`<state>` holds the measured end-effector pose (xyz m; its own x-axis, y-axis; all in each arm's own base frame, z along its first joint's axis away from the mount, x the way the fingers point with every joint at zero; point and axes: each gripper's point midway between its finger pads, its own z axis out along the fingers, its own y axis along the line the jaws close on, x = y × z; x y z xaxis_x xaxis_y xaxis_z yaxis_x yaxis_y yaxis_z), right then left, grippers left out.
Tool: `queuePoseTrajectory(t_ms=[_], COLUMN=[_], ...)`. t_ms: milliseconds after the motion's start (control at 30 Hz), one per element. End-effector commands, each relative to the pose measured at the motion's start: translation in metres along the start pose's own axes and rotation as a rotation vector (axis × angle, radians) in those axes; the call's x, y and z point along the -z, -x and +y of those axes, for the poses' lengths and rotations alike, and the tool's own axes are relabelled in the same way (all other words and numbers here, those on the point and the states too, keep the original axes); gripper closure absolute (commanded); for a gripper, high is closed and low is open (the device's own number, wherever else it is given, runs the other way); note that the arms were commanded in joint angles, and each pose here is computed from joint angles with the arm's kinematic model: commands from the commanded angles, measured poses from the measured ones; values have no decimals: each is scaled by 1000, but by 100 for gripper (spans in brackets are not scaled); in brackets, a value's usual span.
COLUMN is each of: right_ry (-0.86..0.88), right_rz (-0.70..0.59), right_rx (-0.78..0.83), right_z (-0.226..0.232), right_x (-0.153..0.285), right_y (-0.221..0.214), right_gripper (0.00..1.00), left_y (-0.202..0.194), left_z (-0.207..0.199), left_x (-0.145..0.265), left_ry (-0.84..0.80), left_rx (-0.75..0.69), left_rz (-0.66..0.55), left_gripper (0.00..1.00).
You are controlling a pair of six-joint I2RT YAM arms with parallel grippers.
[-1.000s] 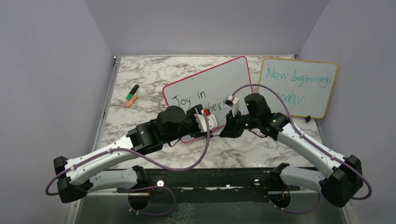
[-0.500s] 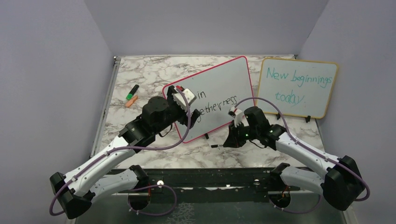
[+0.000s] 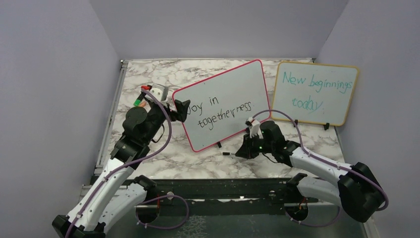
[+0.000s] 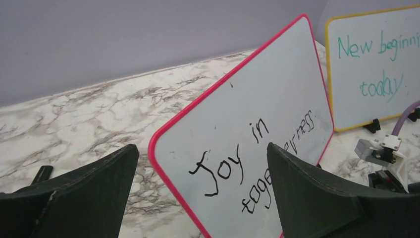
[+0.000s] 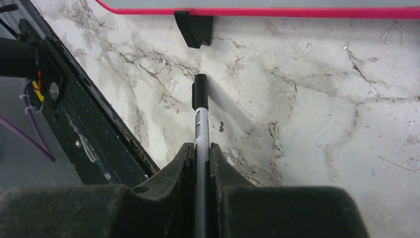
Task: Write a sentence on the whiteboard
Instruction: Place the whiteboard marker at the center of the board, then reset both arms
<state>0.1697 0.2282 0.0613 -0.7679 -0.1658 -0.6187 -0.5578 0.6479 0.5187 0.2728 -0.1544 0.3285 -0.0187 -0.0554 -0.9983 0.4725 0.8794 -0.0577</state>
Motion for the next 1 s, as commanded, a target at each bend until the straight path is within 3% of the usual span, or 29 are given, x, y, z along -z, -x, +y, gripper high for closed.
queuePoseTrajectory(t_ms=[0,200,367,500,567,733,967], right_ry=[-70,-127,-159,-235,-302,-519,-740], right_rz=[-40,-47,-101,-213,-285,-509,-762], right_rx=[-26,-34,-36,-21,-14,-12,20], right_z=[-16,-26,-26,-26,-27,-32,-24], right_x=[-6,0,10,31,51,124,234], right_y=[1,-5,5,38,58,108,146], right_gripper=[83,66,39,25,12,0,0], left_y=[19,23,22,26,26,24,21], left_z=[9,20,31,40,46,58,74], left_x=[7,17,25,41,51,83,127], left_ry=[22,67,128,183,225,298,400], left_rx=[73,69,79,106,122,117,150], left_rz=[-99,-138,-155,-202,-207,-213,-271], left_gripper=[1,1,1,1,1,1,1])
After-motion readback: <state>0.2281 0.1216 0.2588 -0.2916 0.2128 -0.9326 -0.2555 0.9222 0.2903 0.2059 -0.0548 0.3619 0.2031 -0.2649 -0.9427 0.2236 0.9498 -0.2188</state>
